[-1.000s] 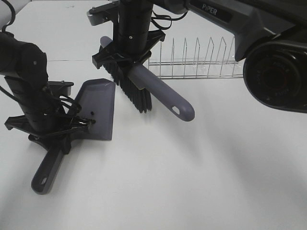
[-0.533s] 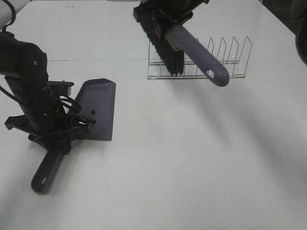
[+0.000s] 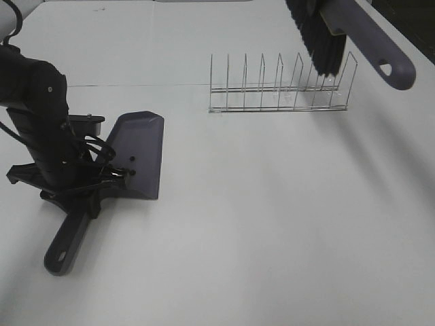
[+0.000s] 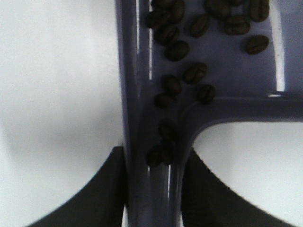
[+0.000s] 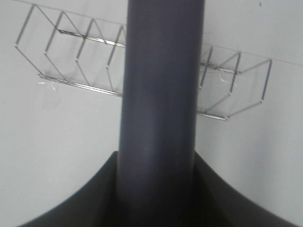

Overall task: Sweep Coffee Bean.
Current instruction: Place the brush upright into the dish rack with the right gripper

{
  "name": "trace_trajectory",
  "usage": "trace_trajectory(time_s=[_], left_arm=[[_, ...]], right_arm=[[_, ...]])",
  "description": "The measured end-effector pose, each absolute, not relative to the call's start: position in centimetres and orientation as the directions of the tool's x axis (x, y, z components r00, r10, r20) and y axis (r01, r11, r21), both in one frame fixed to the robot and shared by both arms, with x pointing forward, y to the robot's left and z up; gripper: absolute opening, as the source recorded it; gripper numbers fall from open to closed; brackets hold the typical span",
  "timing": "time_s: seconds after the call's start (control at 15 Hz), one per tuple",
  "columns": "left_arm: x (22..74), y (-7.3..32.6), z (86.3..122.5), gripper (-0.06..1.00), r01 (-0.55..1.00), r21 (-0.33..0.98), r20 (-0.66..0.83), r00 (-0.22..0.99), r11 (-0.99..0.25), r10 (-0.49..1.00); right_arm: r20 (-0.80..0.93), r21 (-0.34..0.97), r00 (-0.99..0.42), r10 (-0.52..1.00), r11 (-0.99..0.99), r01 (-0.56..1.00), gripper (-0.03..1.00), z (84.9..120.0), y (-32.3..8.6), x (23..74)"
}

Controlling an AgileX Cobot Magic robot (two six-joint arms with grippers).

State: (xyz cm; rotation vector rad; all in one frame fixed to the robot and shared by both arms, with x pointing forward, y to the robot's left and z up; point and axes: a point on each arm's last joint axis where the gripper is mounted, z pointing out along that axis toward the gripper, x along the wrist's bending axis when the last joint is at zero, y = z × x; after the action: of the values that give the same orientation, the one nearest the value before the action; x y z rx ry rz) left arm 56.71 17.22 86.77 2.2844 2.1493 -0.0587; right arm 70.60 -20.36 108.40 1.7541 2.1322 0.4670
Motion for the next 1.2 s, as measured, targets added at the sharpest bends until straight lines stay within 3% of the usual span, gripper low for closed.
trace_trajectory(time_s=[0.33, 0.6, 1.2], left_arm=[[56.7, 17.2, 86.8, 0.26, 0.998, -0.022, -0.03, 0.061, -0.061, 0.998], [56.7, 17.2, 86.8, 0.26, 0.998, -0.022, -0.03, 0.061, -0.061, 0.998], [56.7, 17.2, 86.8, 0.26, 0.998, -0.022, -0.03, 0.061, -0.061, 0.998]], right_arm=[[-0.057, 0.329, -0.071, 0.996, 0.085, 0.941, 0.26, 105.7, -26.1, 69.3], [-0.077, 0.181, -0.07, 0.995, 0.083, 0.98, 0.26, 101.6, -27.0, 68.0], [-0.152, 0.167, -0.077, 0.985, 0.103, 0.981, 0.26, 97.4, -27.6, 68.9]])
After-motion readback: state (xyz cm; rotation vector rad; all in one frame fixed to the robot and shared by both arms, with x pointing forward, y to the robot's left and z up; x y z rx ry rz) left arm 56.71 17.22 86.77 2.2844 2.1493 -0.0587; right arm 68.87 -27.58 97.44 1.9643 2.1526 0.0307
